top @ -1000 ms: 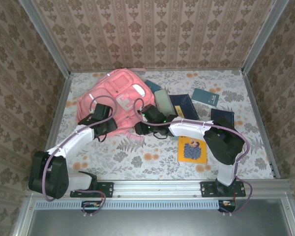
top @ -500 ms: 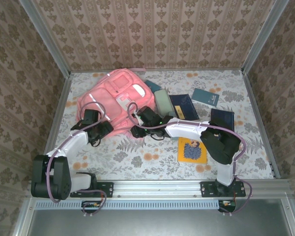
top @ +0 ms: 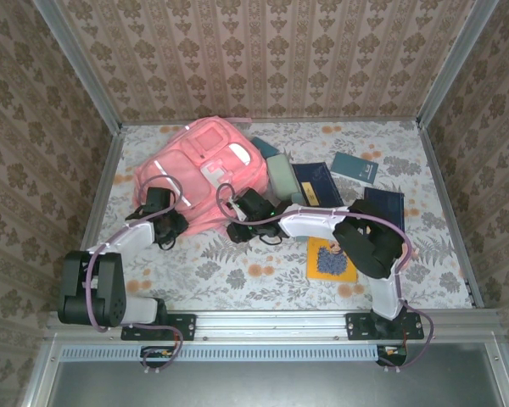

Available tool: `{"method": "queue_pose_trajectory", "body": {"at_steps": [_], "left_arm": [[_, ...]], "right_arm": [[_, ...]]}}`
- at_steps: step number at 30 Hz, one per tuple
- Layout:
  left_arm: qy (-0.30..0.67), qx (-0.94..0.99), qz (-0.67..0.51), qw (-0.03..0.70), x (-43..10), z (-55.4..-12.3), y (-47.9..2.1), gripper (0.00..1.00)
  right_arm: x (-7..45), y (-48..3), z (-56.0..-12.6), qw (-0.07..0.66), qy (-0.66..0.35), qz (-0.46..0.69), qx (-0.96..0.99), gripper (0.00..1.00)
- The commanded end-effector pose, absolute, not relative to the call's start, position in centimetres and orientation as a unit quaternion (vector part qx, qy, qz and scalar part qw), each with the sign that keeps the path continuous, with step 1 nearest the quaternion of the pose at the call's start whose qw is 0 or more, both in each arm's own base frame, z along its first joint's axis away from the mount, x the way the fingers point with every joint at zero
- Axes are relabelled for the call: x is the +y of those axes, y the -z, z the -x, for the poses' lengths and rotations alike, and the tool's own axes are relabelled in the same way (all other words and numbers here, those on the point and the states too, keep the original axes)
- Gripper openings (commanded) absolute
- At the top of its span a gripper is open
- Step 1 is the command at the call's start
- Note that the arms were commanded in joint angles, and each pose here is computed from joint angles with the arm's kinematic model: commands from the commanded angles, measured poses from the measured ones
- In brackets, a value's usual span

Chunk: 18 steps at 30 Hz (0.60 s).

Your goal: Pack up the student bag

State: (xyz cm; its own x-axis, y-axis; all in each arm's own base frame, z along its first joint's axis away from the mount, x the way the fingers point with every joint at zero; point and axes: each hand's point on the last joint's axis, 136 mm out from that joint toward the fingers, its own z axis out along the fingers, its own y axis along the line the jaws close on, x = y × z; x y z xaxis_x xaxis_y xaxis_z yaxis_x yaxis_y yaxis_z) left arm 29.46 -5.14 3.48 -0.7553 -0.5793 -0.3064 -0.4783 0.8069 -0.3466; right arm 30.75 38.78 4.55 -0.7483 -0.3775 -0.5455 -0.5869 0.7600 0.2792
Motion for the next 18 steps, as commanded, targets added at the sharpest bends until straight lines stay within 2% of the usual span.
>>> {"method": "queue_pose_trajectory", "body": {"at_steps": [1,18], "left_arm": [[0.124,0.933,0.278,0.192,-5.5,-28.9,-3.0,0.20],[0.127,0.935,0.271,0.190,-6.2,-28.9,-3.3,0.21]], "right_arm": [[39.6,-4.4,-31.2,0.239,-0.214,0.280,0.905,0.40],[39.8,-4.6,-32.9,0.254,-0.186,0.283,0.906,0.48]]}}
